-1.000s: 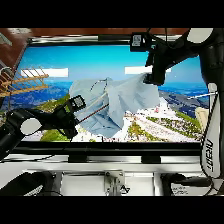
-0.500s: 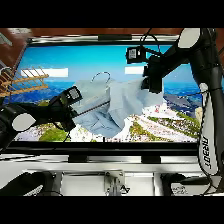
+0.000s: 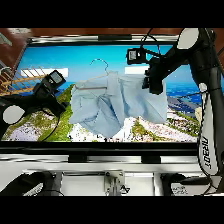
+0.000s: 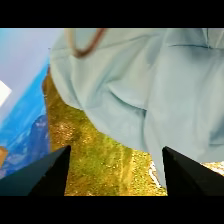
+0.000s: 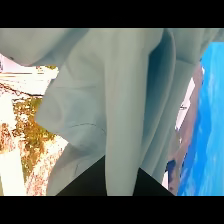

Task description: Fold the shirts.

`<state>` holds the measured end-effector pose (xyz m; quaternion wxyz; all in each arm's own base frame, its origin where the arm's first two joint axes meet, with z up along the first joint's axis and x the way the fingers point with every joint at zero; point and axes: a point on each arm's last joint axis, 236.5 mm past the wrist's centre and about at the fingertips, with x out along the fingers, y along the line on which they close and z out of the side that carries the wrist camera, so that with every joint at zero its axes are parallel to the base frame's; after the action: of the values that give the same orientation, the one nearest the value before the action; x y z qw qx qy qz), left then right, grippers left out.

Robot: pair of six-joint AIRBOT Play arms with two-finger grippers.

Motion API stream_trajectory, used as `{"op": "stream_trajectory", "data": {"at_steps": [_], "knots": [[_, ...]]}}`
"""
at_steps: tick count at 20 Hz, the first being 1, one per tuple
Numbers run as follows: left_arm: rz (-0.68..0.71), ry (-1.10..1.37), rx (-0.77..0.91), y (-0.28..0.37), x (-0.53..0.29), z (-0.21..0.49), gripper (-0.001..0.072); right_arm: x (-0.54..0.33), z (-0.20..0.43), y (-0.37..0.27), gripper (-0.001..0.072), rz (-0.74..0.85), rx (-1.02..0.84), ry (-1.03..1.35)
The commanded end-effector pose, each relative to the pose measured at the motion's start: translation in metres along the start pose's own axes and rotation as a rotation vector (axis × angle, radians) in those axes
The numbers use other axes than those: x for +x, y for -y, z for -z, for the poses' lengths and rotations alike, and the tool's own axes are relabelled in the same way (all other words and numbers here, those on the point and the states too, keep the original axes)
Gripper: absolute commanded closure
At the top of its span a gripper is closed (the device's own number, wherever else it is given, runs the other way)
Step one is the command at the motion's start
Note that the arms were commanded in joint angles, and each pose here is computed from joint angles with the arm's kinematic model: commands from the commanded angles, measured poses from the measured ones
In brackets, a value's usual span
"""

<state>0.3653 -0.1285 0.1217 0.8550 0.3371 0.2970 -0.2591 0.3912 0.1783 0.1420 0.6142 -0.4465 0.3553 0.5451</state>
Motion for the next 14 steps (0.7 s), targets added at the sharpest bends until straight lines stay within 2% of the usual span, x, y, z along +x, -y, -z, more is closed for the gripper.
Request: {"op": "stream_trajectory", "data": {"at_steps": [1, 4, 8, 9, 11, 14], "knots": [[-0.163, 0.010, 0.016, -0.055, -0.009, 0.003, 0.0013, -0.006, -0.001, -0.001, 0.0655, 0.010, -0.006, 0.001], [-0.238, 0.035, -0.110, -0.089, -0.028, 0.001, 0.0016, -0.014, -0.004, -0.003, 0.0655, 0.028, 0.029, 0.009], [-0.278, 0.050, -0.629, -0.116, -0.043, 0.027, 0.0039, -0.034, -0.009, -0.007, 0.0655, 0.070, 0.063, 0.022], [-0.267, 0.060, -0.765, -0.118, -0.042, 0.038, 0.0081, -0.039, -0.010, -0.008, 0.0655, 0.081, 0.063, 0.025], [-0.192, 0.073, -1.008, -0.109, -0.030, 0.061, 0.0096, -0.046, -0.012, -0.010, 0.0655, 0.097, 0.069, 0.030], [0.065, 0.064, -1.269, -0.047, 0.008, 0.075, 0.0082, -0.049, -0.013, -0.011, 0.0655, 0.103, 0.087, 0.034]]}}
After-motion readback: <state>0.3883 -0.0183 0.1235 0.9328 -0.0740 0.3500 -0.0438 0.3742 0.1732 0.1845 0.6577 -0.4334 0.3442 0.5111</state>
